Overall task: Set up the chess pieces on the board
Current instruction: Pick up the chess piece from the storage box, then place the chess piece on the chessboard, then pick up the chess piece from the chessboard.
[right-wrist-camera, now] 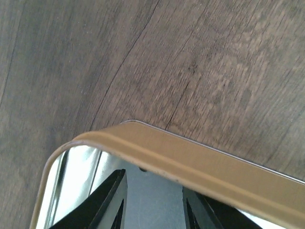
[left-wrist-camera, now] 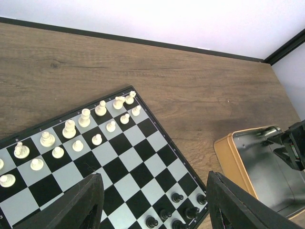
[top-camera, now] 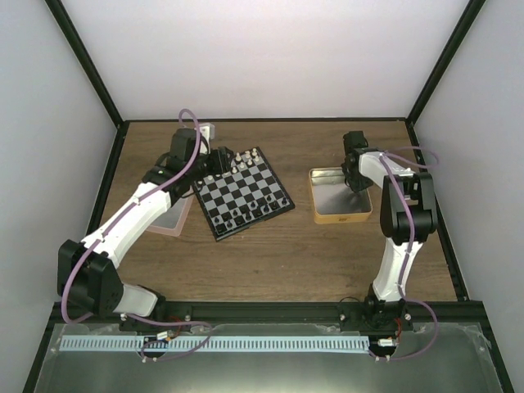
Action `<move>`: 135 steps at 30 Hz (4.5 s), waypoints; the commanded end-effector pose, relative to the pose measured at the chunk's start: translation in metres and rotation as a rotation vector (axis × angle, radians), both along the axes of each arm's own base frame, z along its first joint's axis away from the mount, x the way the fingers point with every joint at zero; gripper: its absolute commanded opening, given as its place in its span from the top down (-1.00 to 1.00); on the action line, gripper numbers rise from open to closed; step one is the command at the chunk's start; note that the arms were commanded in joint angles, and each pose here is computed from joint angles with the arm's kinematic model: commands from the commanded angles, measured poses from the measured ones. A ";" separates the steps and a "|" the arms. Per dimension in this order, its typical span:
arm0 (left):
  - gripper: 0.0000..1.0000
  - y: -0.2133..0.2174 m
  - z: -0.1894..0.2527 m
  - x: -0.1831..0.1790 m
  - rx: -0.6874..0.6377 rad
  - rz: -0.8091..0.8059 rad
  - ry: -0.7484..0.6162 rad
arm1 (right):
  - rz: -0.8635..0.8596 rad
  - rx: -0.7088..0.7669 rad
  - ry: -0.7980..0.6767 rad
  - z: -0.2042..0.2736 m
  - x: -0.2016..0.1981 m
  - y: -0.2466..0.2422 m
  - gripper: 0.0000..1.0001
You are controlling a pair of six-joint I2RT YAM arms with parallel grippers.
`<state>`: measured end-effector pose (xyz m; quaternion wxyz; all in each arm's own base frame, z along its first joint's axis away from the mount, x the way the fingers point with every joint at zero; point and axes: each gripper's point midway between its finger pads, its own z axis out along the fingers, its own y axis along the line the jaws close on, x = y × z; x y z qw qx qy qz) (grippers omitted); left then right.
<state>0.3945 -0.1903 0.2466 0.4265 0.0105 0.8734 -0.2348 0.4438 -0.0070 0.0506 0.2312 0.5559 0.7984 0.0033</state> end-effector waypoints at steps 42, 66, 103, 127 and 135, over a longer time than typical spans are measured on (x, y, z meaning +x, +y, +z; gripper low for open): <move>-0.23 0.006 0.006 0.010 -0.019 -0.032 -0.014 | 0.860 0.434 -0.167 0.111 -0.015 0.186 0.99; -0.23 0.004 -0.017 -0.003 -0.005 -0.080 0.051 | 1.154 0.511 0.069 0.045 -0.027 0.323 0.91; -0.23 0.004 -0.025 -0.001 0.009 -0.079 0.068 | 1.300 0.126 -0.015 0.049 -0.006 0.323 0.14; -0.23 0.006 -0.030 -0.001 0.016 -0.069 0.080 | 1.361 -0.010 0.061 0.022 -0.011 0.330 0.48; -0.23 0.006 -0.030 -0.001 0.016 -0.071 0.081 | 1.349 -0.033 0.064 0.018 -0.008 0.329 0.64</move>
